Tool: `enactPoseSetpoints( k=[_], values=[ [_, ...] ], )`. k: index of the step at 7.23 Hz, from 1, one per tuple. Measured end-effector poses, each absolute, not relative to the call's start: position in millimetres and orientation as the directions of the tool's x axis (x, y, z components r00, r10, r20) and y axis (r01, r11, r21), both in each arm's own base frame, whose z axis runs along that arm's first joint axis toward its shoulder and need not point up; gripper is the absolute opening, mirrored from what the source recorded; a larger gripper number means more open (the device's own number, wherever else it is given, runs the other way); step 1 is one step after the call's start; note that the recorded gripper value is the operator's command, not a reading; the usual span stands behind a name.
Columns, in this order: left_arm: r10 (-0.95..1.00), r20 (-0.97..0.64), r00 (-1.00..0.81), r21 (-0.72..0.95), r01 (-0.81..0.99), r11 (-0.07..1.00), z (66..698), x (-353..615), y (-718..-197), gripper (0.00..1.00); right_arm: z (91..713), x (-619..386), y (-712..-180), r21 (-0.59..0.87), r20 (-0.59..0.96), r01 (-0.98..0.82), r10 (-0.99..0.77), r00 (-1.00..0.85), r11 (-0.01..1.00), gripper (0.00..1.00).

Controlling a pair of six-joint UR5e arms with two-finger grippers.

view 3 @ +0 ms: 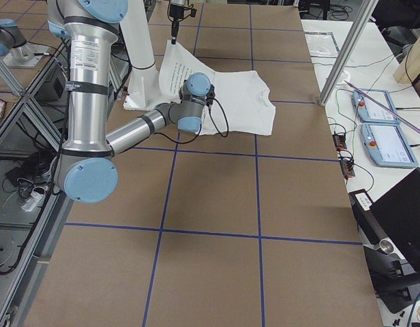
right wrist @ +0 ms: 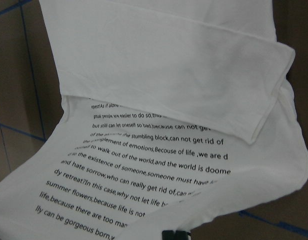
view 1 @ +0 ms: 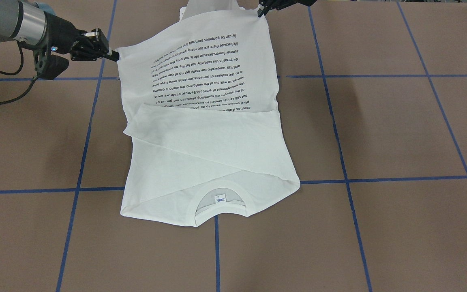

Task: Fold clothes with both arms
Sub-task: 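Lift the hem with both grippers and fold it toward the collar, then carry the hem over the shirt body to the collar with both grippers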

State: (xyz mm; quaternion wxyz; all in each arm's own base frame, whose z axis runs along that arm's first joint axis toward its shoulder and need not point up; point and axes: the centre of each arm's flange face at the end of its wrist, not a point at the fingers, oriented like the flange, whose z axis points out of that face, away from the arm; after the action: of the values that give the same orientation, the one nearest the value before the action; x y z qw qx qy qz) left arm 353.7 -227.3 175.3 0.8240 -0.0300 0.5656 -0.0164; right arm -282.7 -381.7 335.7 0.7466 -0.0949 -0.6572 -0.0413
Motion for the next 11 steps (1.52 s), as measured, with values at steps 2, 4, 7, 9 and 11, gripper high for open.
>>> enactPoseSetpoints(
  k=[2,4,7,9,11],
  values=[
    [-0.091,-0.916,0.39,-0.062,0.085,0.994,187,354,-282,0.0,343,-283,-454,-0.108,0.984,0.082,0.095,0.149,0.991,0.0],
    [-0.115,-0.897,0.426,-0.051,0.159,0.986,200,359,-339,0.0,346,-266,-503,-0.125,0.981,0.003,0.123,0.152,0.992,0.0],
    [-0.155,-0.888,0.433,-0.05,0.243,0.969,218,376,-414,0.0,351,-275,-556,-0.162,0.971,-0.038,0.166,0.171,0.986,0.0],
    [-0.177,-0.891,0.419,-0.047,0.303,0.952,262,391,-475,0.0,357,-284,-568,-0.175,0.966,-0.05,0.182,0.182,0.983,0.0],
    [-0.172,-0.883,0.436,-0.018,0.335,0.942,311,397,-525,0.0,359,-288,-570,-0.178,0.964,-0.065,0.187,0.189,0.982,0.0]
  ],
)
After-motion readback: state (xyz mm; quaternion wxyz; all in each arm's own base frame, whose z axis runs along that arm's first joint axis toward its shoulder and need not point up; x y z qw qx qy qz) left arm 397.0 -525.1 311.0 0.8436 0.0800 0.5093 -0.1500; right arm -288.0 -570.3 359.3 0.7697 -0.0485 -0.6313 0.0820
